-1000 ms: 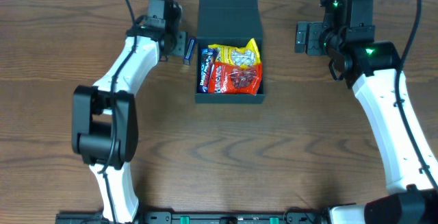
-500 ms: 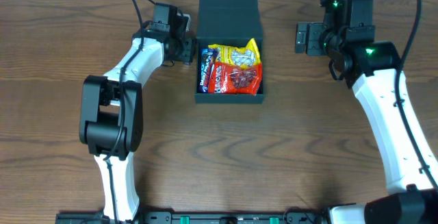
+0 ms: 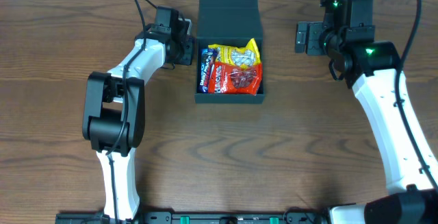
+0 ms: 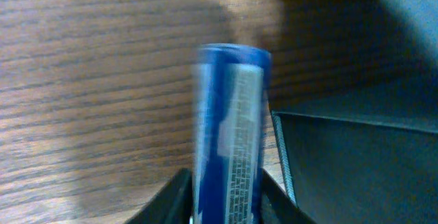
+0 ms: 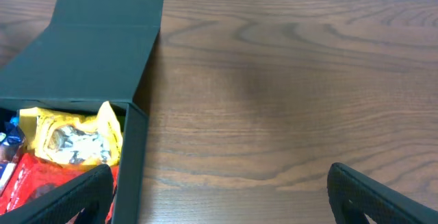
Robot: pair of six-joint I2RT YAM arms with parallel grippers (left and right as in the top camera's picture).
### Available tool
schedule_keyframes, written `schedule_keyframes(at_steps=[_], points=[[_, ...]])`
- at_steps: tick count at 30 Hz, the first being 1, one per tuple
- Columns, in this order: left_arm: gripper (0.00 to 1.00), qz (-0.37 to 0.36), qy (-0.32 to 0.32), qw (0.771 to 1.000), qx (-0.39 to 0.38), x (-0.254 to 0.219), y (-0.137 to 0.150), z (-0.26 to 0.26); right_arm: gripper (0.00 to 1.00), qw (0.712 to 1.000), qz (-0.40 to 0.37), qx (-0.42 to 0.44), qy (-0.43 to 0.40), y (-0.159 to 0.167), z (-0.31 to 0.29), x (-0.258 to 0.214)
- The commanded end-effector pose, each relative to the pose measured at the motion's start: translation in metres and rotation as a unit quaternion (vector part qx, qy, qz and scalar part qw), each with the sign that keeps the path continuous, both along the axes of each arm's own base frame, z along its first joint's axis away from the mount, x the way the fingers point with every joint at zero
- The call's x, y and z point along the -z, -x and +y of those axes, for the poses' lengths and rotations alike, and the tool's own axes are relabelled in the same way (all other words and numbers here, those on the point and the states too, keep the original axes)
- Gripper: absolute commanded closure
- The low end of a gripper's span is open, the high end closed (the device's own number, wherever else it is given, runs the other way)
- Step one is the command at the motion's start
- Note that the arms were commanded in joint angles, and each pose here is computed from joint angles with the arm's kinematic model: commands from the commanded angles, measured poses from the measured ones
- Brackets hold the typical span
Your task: Pack container
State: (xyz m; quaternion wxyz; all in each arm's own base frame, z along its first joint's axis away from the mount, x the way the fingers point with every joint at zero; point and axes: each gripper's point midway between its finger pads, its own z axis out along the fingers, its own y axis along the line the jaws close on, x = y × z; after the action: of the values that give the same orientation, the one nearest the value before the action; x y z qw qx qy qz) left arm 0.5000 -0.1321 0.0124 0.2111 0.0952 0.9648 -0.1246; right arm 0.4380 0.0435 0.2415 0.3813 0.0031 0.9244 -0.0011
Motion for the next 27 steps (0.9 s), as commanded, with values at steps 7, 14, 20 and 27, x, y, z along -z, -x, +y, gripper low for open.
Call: schedule_keyframes(at_steps=[7,14,20,27], points=[[0.92,0.004,0.009,1.0,-0.019,-0.001,-0.003,0.0,0.01,1.0,-0.004,0.013,-0.004,-0.001,-0.006,-0.003],[0.94,-0.025,0.015,0.999,-0.026,-0.035,-0.008,0.0,0.01,1.0,-0.004,0.013,-0.004,-0.001,-0.006,-0.003],[0.94,-0.095,-0.019,0.994,-0.059,-0.097,-0.016,0.018,0.01,1.0,-0.004,0.013,-0.004,-0.001,-0.006,-0.003],[0.94,-0.141,-0.006,0.989,-0.052,-0.157,-0.002,0.003,0.01,1.0,-0.004,0.013,-0.004,-0.001,-0.006,-0.003]])
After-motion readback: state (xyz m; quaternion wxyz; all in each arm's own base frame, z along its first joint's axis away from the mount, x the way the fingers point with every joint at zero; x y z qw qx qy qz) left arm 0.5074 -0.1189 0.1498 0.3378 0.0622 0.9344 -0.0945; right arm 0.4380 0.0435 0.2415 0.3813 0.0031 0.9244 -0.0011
